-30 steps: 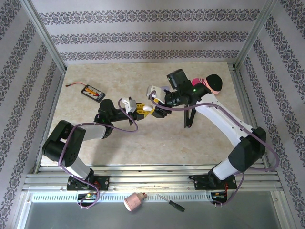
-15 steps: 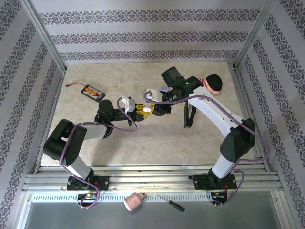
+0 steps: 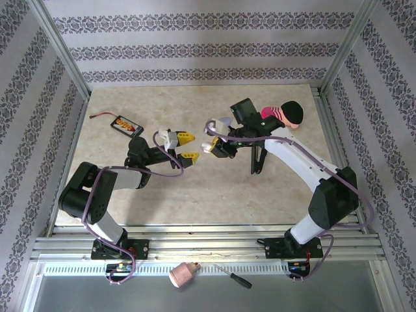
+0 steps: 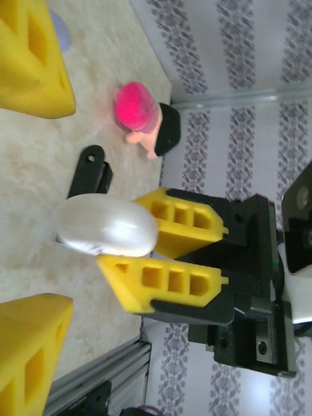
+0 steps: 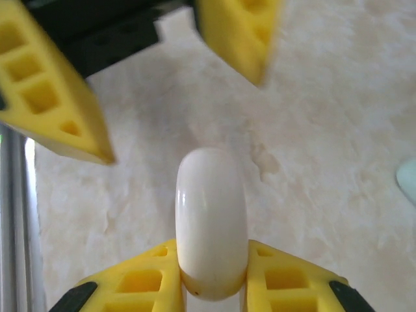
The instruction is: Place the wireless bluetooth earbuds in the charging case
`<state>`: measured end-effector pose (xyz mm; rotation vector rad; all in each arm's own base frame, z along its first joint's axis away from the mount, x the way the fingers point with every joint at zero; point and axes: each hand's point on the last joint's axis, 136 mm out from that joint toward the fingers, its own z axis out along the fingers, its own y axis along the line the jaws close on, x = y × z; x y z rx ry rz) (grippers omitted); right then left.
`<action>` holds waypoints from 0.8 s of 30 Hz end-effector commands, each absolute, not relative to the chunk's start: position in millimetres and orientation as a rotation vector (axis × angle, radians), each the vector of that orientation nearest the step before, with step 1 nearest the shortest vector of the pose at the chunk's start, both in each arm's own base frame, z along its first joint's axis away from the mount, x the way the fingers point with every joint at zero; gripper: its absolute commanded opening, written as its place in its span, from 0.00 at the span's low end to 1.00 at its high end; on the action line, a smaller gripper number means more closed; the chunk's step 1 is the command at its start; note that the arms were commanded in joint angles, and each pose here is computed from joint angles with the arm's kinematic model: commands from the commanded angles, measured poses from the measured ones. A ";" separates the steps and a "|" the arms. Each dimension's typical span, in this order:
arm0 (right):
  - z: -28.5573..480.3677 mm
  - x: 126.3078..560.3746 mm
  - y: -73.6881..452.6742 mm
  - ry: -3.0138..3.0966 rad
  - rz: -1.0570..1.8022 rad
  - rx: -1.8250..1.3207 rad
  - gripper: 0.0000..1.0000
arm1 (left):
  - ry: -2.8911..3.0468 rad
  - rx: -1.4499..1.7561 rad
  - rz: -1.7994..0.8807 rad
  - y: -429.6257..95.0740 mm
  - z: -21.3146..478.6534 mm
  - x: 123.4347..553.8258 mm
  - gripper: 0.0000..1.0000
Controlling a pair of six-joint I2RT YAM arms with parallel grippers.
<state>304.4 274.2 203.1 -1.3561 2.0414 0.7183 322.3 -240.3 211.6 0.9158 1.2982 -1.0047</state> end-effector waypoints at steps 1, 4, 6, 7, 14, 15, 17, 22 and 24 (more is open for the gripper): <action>216.3 341.1 276.1 2.087 0.787 -0.965 0.20 | 1.309 0.883 -0.870 -223.0 210.0 328.0 0.78; 195.6 354.8 270.5 2.209 0.842 -0.723 0.21 | 1.396 0.931 -0.761 -216.2 190.7 328.0 0.82; 180.3 361.8 269.2 2.276 0.897 -0.568 0.21 | 1.466 0.990 -0.696 -212.9 175.1 327.6 0.85; 174.0 365.1 269.2 2.295 0.920 -0.514 0.22 | 1.489 1.013 -0.673 -211.4 169.8 326.8 0.86; 115.0 380.9 280.1 2.415 1.069 -0.186 0.24 | 1.618 1.123 -0.494 -197.6 148.6 325.7 0.94; 105.0 382.0 281.9 2.431 1.091 -0.151 0.24 | 1.636 1.130 -0.476 -195.2 144.8 325.9 0.95; 90.8 383.7 285.8 2.448 1.132 -0.103 0.24 | 1.656 1.139 -0.462 -193.3 141.0 325.7 0.96; 56.4 384.0 286.1 2.516 1.139 -0.025 0.25 | 1.650 1.146 -0.493 -197.1 142.8 322.3 0.98; 44.0 384.4 280.2 2.549 1.082 -0.010 0.28 | 1.661 1.141 -0.491 -196.5 141.4 323.0 0.99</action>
